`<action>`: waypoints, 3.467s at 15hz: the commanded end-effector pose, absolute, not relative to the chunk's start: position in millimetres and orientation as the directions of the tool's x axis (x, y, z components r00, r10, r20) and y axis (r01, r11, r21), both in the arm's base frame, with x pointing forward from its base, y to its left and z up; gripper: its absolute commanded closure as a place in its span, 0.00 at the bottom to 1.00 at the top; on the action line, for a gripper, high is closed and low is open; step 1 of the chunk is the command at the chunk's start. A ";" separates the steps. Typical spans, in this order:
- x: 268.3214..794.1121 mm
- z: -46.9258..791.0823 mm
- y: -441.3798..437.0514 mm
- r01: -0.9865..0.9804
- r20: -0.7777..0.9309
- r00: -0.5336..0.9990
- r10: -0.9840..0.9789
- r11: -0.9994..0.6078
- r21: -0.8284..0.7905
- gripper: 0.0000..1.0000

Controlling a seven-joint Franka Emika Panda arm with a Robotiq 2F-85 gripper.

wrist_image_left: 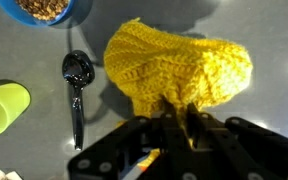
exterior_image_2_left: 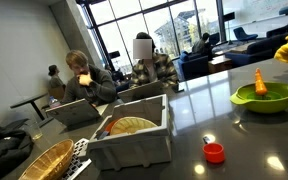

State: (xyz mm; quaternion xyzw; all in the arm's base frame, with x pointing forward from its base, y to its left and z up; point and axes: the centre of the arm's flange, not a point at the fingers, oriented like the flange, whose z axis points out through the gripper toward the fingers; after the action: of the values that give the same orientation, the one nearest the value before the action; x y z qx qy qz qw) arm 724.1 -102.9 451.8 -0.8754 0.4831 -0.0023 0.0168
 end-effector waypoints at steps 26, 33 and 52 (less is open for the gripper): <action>656.5 748.8 -121.2 -0.457 0.167 0.584 -0.794 -0.492 -0.741 0.97; 661.6 729.4 -119.8 -0.533 0.178 0.544 -0.820 -0.501 -0.682 0.97; 574.7 914.8 82.4 0.167 0.357 0.807 -0.471 -0.397 -0.902 0.97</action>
State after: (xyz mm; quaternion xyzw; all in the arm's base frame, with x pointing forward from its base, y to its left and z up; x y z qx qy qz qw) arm 592.6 56.8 912.3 -0.7757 0.1480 -0.3365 0.5130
